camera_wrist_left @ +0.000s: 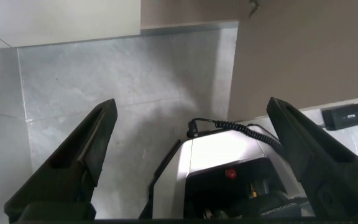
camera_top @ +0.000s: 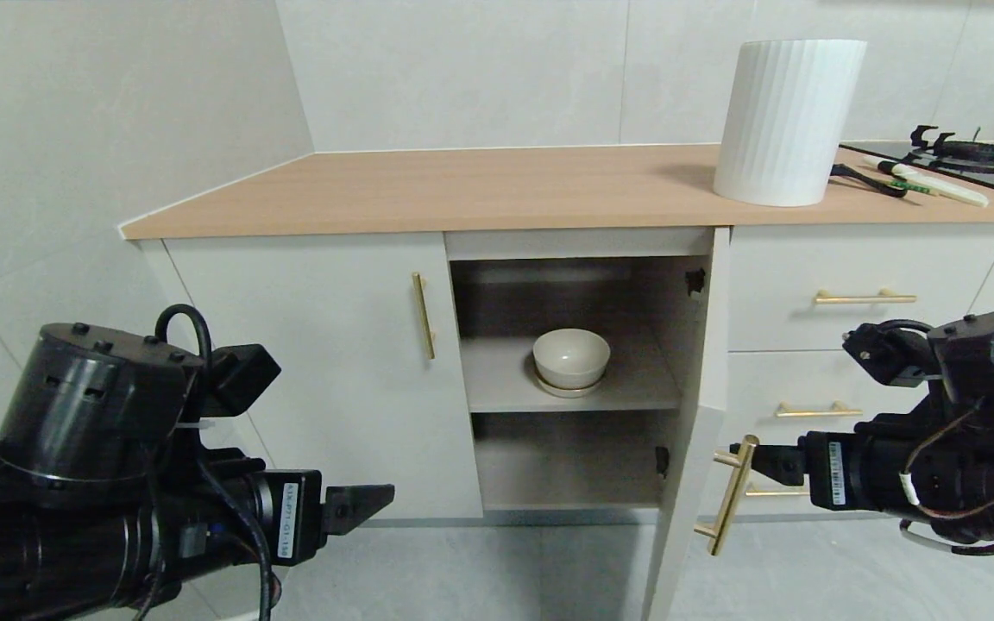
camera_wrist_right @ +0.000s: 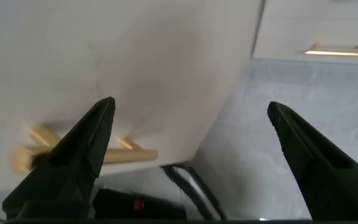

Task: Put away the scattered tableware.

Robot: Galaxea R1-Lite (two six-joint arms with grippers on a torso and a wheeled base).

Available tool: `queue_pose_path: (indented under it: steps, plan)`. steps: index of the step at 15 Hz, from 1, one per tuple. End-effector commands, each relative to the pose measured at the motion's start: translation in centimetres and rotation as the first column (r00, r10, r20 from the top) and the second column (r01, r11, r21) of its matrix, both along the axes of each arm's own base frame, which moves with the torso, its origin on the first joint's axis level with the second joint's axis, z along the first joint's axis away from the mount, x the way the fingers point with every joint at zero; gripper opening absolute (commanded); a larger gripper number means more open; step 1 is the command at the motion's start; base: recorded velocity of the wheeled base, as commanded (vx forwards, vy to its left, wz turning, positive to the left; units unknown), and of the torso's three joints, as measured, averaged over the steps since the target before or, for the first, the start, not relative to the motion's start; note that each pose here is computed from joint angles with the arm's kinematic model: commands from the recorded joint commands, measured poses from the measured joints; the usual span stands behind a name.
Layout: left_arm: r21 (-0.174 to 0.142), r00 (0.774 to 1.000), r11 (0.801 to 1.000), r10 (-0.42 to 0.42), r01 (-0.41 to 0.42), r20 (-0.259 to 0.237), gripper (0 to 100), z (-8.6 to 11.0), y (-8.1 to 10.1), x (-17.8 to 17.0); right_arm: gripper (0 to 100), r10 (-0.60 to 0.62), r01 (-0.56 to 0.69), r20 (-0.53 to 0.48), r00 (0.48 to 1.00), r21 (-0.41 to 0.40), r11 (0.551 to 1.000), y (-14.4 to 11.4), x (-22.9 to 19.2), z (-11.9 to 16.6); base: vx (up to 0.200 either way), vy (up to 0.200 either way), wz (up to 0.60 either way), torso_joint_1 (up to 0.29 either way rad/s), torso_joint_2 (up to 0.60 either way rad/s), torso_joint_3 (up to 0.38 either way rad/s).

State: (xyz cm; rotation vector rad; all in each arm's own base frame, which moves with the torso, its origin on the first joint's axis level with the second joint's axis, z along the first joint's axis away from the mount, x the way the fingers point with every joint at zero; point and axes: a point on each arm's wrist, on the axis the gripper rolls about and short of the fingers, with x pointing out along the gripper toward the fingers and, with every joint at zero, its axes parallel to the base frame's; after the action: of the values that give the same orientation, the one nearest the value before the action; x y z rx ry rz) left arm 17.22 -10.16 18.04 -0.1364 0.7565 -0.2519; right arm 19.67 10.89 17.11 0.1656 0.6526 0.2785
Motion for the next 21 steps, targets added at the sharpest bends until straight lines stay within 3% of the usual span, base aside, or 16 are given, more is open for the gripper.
queue_pose_path:
  steps: [1,3,5,8,13,17,21]
  plan:
    - [0.000,1.000,1.000,0.000,0.000,0.005,100,0.1,0.0,-0.1,100,0.030,-0.030,-0.027,0.999,-0.007,1.000,1.2,1.1,-1.3,0.000,0.000,0.00,0.000,0.00,0.000]
    - [-0.016,0.999,1.000,-0.003,0.003,0.033,100,0.8,0.3,-0.5,100,0.054,-0.055,0.035,0.998,0.032,0.998,1.8,1.9,-1.0,0.000,0.000,0.00,0.000,0.00,0.000]
    - [-0.017,0.999,1.000,0.002,-0.001,0.036,100,0.8,0.4,-0.5,100,0.158,-0.162,0.062,0.985,0.061,0.985,2.3,2.3,0.0,0.000,0.000,0.00,0.000,0.00,0.000]
    - [-0.014,0.999,1.000,0.001,0.000,0.034,100,0.7,0.4,-0.5,100,0.247,-0.245,0.069,0.966,-0.034,0.969,3.5,4.4,-0.6,0.000,0.000,0.00,0.000,0.00,0.000]
    - [-0.017,0.999,1.000,-0.001,0.001,0.037,100,0.9,0.4,-0.5,100,0.209,-0.209,-0.020,0.978,-0.060,0.976,4.0,6.2,-4.1,0.000,0.000,0.00,0.000,0.00,0.000]
    - [-0.008,1.000,1.000,-0.002,0.002,0.020,100,0.4,0.2,-0.3,100,0.085,-0.086,0.079,0.993,0.003,0.996,5.3,8.8,-6.1,0.000,0.000,0.00,0.000,0.00,0.000]
    - [-0.006,1.000,1.000,-0.002,0.002,0.017,100,0.4,0.2,-0.2,100,0.014,-0.020,0.104,0.995,0.060,0.998,6.1,10.4,-6.9,0.000,0.000,0.00,0.000,0.00,0.000]
